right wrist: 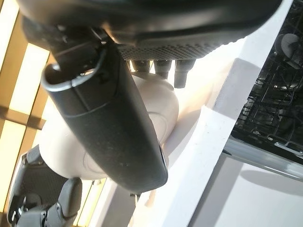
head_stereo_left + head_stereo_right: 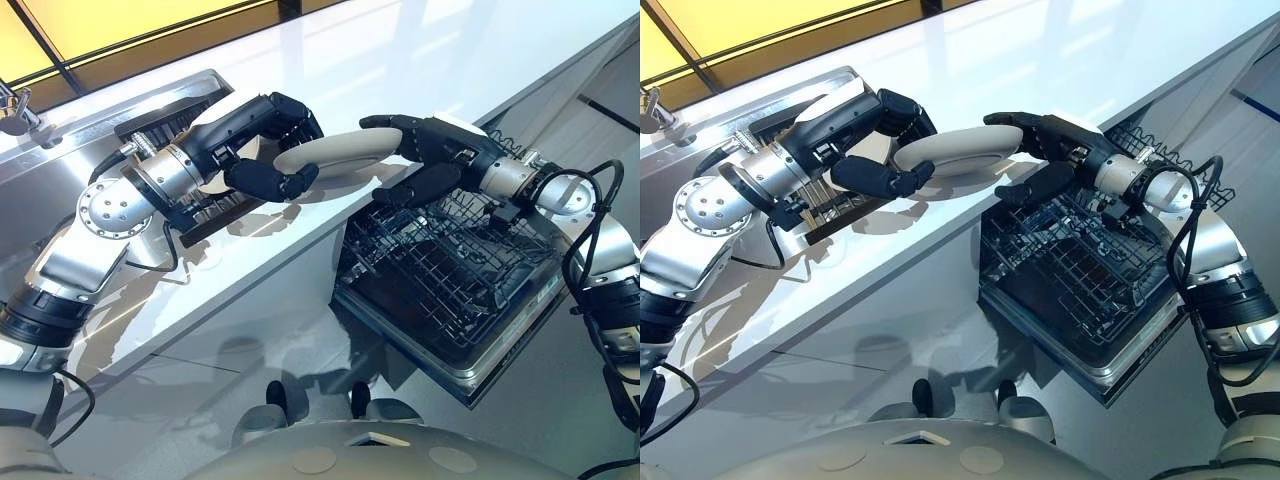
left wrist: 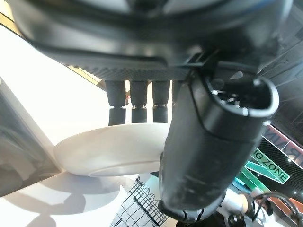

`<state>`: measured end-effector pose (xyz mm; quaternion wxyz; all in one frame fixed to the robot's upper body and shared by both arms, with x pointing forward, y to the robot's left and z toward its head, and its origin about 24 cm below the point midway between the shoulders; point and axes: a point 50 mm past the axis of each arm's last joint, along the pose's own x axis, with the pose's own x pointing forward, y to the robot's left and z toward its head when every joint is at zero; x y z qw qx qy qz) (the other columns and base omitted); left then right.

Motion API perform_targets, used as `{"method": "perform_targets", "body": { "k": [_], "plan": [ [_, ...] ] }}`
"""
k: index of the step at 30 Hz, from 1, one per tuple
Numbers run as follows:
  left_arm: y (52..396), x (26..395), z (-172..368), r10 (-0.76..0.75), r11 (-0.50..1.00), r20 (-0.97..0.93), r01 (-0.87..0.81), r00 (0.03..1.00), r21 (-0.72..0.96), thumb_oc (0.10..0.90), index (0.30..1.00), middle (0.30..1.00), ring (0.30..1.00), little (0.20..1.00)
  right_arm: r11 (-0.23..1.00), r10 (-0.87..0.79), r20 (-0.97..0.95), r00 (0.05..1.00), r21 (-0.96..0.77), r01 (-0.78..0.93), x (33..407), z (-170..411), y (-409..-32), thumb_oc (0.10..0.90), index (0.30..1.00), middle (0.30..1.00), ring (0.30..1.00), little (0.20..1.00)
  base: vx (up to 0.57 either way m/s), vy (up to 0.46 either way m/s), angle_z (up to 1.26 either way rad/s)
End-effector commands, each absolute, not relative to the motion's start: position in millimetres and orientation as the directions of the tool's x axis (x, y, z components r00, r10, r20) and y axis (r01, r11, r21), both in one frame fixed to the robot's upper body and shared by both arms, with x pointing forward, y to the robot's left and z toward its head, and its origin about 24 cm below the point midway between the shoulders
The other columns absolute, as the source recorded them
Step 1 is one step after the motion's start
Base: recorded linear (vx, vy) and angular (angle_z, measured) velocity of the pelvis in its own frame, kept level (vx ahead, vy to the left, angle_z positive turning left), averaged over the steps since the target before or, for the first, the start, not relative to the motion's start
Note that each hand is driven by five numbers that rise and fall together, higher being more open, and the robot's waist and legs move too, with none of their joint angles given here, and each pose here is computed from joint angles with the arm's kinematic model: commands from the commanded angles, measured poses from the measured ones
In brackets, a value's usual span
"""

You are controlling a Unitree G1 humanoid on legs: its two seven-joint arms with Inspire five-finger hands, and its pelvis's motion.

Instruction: Pick up plates and place into dishwasher.

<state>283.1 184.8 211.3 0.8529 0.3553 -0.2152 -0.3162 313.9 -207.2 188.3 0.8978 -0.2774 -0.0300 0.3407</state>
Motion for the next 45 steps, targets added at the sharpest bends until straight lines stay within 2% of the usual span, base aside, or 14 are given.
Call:
{"method": "perform_targets", "body": {
  "k": [1, 6, 11, 21, 24, 25, 27, 34, 39, 45],
  "plan": [
    [167.1, 286.8, 245.8, -0.741, 0.577, 0.301, 0.34, 0.6, 0.743, 0.1, 0.3, 0.3, 0.3, 0.2, 0.458, 0.86, 0.159, 0.484, -0.657, -0.599, 300.3, 261.6, -151.0, 0.8, 0.9, 0.9, 0.9, 0.9, 0.02, -0.012, 0.04],
    [167.4, 287.6, 243.5, -0.743, 0.577, 0.296, 0.35, 0.601, 0.738, 0.1, 0.3, 0.3, 0.3, 0.2, 0.404, 0.891, 0.145, 0.43, -0.686, -0.606, 296.3, 269.3, -142.6, 0.8, 0.9, 0.9, 0.9, 0.9, 0.01, -0.011, 0.03],
    [167.2, 288.6, 243.7, -0.74, 0.578, 0.29, 0.353, 0.607, 0.735, 0.1, 0.3, 0.3, 0.3, 0.2, 0.391, 0.89, 0.162, 0.427, -0.752, -0.531, 291.5, 278.6, -138.6, 0.8, 0.9, 0.9, 0.9, 0.9, 0.0, -0.01, 0.04],
    [169.2, 288.1, 245.5, -0.735, 0.584, 0.297, 0.348, 0.609, 0.733, 0.1, 0.3, 0.3, 0.3, 0.2, 0.293, 0.867, 0.063, 0.494, -0.866, -0.404, 287.1, 281.3, -139.7, 0.8, 0.9, 0.9, 0.9, 0.9, -0.01, -0.003, 0.11],
    [169.2, 288.7, 245.6, -0.734, 0.585, 0.297, 0.345, 0.611, 0.734, 0.1, 0.3, 0.3, 0.3, 0.2, 0.264, 0.825, 0.067, 0.561, -0.923, -0.279, 289.7, 282.8, -143.5, 0.8, 0.9, 0.9, 0.9, 0.9, 0.0, 0.004, 0.09],
    [169.6, 288.7, 246.1, -0.729, 0.587, 0.298, 0.34, 0.616, 0.734, 0.1, 0.3, 0.3, 0.3, 0.2, 0.223, 0.781, 0.07, 0.621, -0.96, -0.171, 291.7, 285.5, -148.9, 0.8, 0.9, 0.9, 0.9, 0.9, -0.01, 0.009, 0.06],
    [172.1, 288.4, 248.0, -0.723, 0.592, 0.301, 0.332, 0.622, 0.735, 0.1, 0.3, 0.3, 0.3, 0.2, 0.163, 0.75, 0.054, 0.659, -0.981, -0.106, 292.1, 289.1, -155.9, 0.8, 0.9, 0.9, 0.9, 0.9, 0.0, 0.0, 0.0],
    [178.9, 286.5, 249.6, -0.703, 0.604, 0.306, 0.311, 0.642, 0.734, 0.1, 0.3, 0.3, 0.3, 0.2, 0.107, 0.708, 0.016, 0.706, -0.991, -0.086, 287.3, 299.8, -163.7, 0.8, 0.9, 0.9, 0.9, 0.9, 0.0, 0.0, 0.0],
    [182.0, 287.2, 250.0, -0.699, 0.605, 0.305, 0.307, 0.647, 0.735, 0.1, 0.3, 0.3, 0.3, 0.2, 0.11, 0.711, 0.01, 0.704, -0.989, -0.096, 286.3, 303.3, -165.2, 0.8, 0.9, 0.9, 0.9, 0.9, -0.01, 0.01, 0.04],
    [184.3, 289.2, 248.2, -0.692, 0.61, 0.309, 0.299, 0.653, 0.733, 0.1, 0.3, 0.3, 0.3, 0.2, 0.131, 0.695, 0.109, 0.71, -0.991, 0.025, 285.6, 314.1, -168.2, 0.8, 0.9, 0.9, 0.9, 0.9, 0.0, 0.0, 0.0]
  ]
}}
